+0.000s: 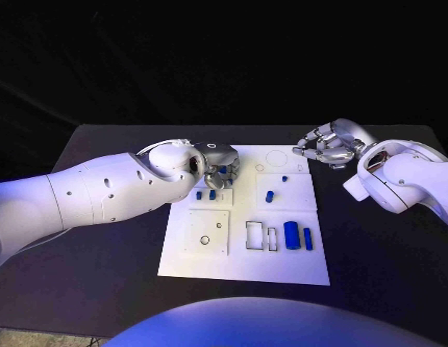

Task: Assemble the parts on the task board

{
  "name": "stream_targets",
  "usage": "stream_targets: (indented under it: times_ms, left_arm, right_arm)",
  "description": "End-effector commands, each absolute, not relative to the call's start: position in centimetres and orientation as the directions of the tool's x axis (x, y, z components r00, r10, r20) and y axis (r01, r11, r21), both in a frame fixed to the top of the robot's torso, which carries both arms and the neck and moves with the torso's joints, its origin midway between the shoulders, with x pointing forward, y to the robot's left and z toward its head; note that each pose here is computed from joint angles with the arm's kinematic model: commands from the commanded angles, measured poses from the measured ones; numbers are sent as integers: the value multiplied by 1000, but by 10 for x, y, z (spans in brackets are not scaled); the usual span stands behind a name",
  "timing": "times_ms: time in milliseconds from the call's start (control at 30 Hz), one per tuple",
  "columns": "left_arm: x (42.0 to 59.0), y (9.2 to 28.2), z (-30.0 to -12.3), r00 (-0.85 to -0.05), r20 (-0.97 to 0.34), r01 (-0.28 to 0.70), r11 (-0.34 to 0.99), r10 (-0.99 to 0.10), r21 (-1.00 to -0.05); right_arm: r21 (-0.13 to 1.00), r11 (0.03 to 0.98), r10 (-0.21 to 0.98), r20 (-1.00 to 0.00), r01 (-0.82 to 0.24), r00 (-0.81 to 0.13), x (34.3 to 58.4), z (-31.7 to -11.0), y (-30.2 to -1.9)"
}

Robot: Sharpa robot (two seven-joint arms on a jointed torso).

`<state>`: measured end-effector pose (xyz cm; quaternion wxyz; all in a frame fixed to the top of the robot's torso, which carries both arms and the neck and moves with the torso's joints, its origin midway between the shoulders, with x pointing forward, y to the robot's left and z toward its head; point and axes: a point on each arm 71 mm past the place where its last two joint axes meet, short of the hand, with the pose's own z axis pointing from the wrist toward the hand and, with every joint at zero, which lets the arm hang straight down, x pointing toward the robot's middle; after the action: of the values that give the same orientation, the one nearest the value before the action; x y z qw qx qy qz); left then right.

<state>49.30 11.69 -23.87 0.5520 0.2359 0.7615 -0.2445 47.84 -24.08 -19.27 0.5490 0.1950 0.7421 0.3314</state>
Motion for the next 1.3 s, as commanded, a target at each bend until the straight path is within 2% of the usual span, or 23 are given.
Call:
stream_targets:
  times_ms: [33,700,1300]
  left_arm:
    - [490,115,-245,-307,-945,633,765,113,-114]
    - [490,116,-247,-318,-942,625,771,104,-126]
    - [488,119,-241,-278,-961,625,762,16,-168]
  right_arm:
    - [701,707,645,-692,-90,-324,478,-192,-240]
    - [701,708,644,-693,-92,-324,478,-193,-239]
    - [702,706,646,-693,-94,-320,478,-193,-239]
